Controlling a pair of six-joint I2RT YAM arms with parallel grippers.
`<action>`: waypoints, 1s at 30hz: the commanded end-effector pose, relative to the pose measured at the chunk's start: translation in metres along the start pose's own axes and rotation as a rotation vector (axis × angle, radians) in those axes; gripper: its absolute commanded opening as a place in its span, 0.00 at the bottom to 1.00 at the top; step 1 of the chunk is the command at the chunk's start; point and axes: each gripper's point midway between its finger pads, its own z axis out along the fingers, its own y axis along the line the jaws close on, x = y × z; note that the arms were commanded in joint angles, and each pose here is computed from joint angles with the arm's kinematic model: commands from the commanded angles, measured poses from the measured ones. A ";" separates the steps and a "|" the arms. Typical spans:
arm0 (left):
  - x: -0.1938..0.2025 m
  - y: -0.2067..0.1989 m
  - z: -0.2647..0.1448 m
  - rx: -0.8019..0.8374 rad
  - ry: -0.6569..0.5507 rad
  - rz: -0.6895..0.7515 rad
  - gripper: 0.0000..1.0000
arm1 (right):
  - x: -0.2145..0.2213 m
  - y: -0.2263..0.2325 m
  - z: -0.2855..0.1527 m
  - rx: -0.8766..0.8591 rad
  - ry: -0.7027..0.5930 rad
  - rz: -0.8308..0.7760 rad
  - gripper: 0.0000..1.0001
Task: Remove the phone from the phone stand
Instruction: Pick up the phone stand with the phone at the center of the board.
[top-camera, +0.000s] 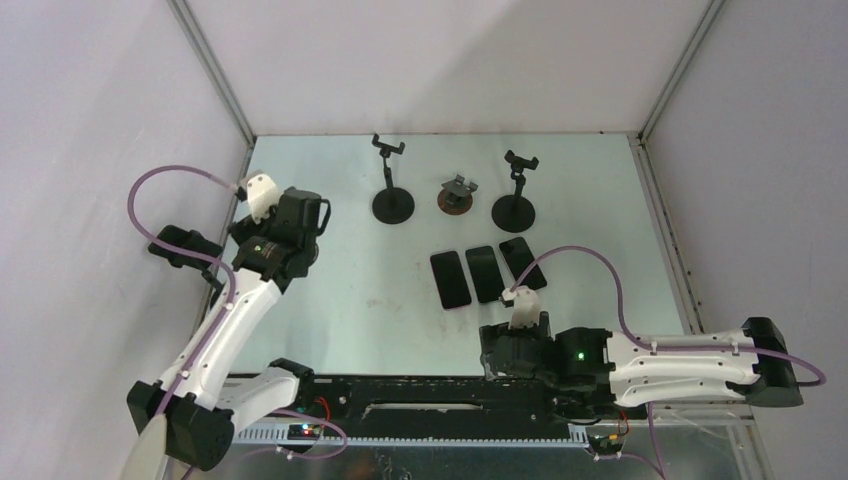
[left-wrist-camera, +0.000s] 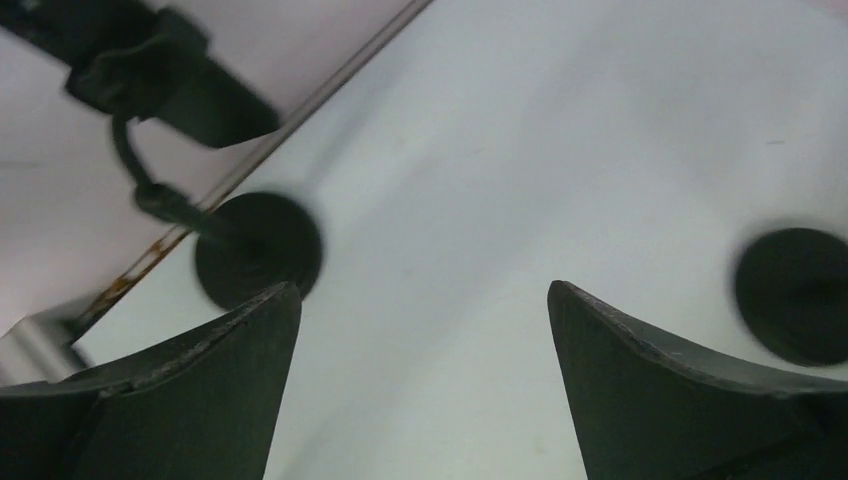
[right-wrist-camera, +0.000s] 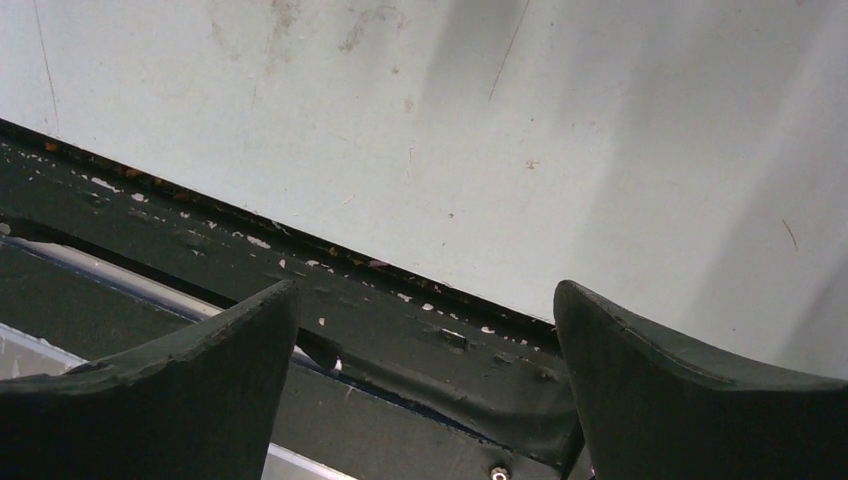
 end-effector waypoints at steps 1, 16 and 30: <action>0.025 0.059 0.005 -0.225 0.055 0.014 1.00 | -0.004 0.007 0.004 -0.018 -0.011 -0.008 0.99; 0.024 0.160 0.031 -0.443 0.068 -0.189 0.96 | 0.005 0.020 0.010 -0.069 0.074 -0.035 0.99; 0.012 0.176 0.064 -0.421 0.087 -0.189 0.83 | 0.011 0.035 0.015 -0.112 0.116 -0.020 0.99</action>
